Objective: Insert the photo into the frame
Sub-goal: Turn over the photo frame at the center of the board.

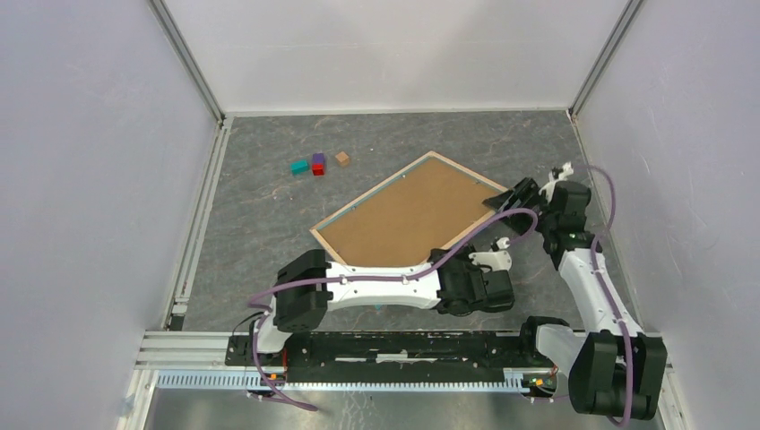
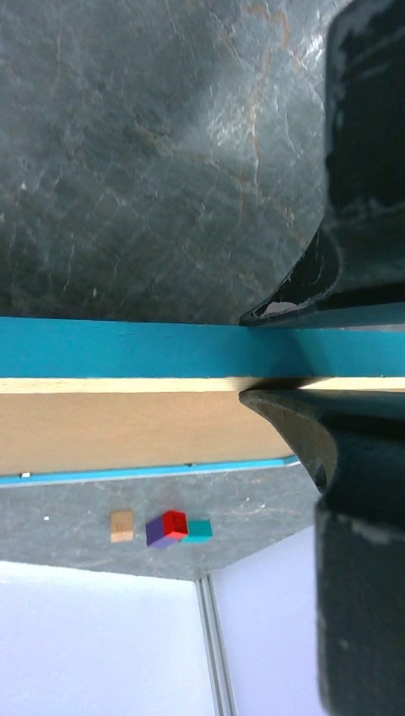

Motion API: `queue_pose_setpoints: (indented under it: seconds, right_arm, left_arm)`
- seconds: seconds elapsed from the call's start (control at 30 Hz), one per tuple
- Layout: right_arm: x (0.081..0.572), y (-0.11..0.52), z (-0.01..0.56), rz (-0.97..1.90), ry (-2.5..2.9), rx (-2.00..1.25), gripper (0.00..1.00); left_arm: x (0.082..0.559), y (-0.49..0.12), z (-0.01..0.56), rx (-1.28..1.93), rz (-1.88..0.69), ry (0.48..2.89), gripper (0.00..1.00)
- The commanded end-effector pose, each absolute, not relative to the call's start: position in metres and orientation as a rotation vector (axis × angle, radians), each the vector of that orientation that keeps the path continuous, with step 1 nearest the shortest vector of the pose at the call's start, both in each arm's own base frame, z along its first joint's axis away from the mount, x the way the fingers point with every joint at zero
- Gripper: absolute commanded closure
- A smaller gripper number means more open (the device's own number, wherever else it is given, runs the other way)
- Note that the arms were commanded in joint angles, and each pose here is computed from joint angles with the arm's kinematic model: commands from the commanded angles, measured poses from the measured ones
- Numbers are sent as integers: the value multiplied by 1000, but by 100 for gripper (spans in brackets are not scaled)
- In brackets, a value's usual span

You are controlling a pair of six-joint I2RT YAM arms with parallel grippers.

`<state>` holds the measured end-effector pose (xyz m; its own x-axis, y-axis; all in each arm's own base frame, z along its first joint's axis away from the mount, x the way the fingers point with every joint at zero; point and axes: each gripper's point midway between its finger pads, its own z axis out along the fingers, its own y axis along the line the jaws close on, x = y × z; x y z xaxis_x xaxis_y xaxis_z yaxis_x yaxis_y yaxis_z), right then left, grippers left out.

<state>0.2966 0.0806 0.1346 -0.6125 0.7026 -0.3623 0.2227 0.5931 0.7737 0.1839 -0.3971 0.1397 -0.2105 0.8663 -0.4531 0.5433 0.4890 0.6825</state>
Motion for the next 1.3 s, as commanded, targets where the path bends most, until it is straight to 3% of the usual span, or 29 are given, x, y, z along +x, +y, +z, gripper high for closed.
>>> queue_pose_setpoints:
  seconds: [0.0, 0.07, 0.17, 0.5, 0.93, 1.27]
  right_arm:
    - [326, 51, 214, 622, 1991, 344, 22]
    - [329, 38, 241, 501, 1969, 269, 13]
    - [327, 22, 283, 357, 1909, 203, 8]
    - [290, 0, 408, 193, 1683, 207, 9]
    - [290, 15, 371, 292, 1719, 196, 9]
    - [292, 18, 351, 306, 1769, 184, 9]
  left_arm:
    - [210, -376, 241, 1036, 534, 1749, 93]
    - [214, -373, 258, 1012, 539, 1730, 98]
    - [218, -369, 289, 982, 506, 1711, 98]
    - [245, -343, 366, 815, 27, 1879, 98]
    - [306, -259, 334, 373, -547, 2215, 98]
    - [338, -209, 289, -167, -1110, 2213, 98]
